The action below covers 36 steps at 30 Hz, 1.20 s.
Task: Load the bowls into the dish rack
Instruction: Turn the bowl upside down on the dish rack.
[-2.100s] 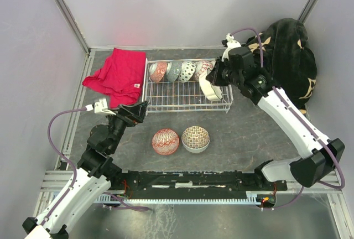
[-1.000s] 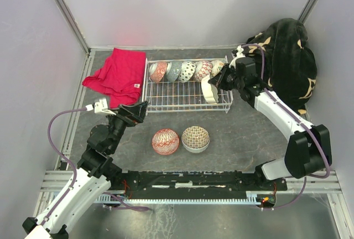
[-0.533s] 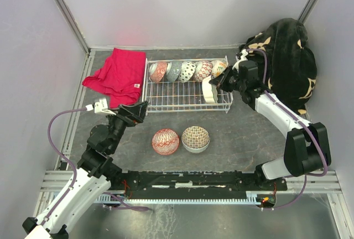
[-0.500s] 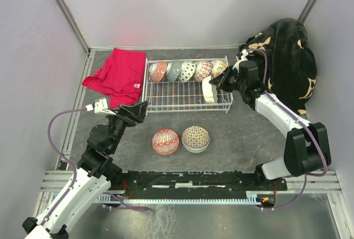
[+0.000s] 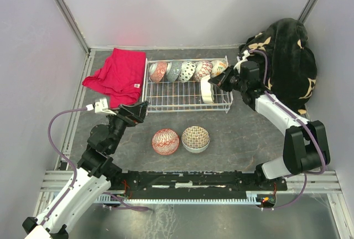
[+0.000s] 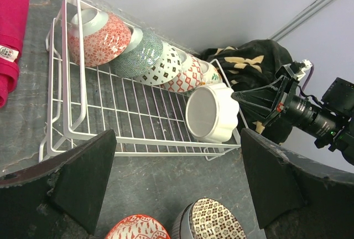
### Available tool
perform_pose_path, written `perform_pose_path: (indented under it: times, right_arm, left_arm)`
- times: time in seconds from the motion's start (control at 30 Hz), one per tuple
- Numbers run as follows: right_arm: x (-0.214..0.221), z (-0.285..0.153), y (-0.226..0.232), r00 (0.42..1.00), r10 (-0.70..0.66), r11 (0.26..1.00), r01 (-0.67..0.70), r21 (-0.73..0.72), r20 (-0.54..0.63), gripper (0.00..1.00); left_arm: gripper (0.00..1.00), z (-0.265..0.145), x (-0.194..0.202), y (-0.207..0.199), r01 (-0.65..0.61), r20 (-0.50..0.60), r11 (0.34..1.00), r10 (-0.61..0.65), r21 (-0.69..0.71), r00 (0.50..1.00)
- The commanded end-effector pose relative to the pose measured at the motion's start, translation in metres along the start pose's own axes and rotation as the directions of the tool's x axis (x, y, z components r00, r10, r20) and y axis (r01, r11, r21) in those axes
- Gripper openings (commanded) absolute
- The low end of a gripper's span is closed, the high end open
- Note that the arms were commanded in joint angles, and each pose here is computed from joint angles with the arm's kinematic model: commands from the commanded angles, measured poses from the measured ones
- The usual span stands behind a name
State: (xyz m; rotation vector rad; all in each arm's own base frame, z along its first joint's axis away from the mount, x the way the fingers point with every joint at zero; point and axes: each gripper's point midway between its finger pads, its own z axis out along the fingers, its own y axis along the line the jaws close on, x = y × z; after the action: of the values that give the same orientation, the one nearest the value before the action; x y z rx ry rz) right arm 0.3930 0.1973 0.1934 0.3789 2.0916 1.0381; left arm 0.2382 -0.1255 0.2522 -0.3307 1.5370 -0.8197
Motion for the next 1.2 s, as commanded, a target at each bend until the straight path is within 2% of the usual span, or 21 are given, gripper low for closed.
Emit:
perform_pose_path:
  times: [0.0,0.77,1.17]
  right_arm:
    - [-0.027,-0.004,0.041,0.996,-0.018,0.987,0.031,-0.161,0.082,0.01]
    - [-0.032,-0.018,-0.033,0.990,0.128,0.984,-0.119,-0.130,0.065,0.01]
    - [-0.028,-0.029,-0.072,0.993,0.114,0.993,-0.114,0.009,0.043,0.01]
  left_arm:
    - [0.99,0.000,-0.019,-0.017,-0.034,0.053,0.998,0.031,0.056,0.998]
    - [0.99,0.000,-0.018,-0.018,-0.032,0.051,0.998,0.029,0.061,0.998]
    - [0.99,-0.001,-0.019,-0.019,-0.029,0.054,0.997,0.026,0.066,0.998]
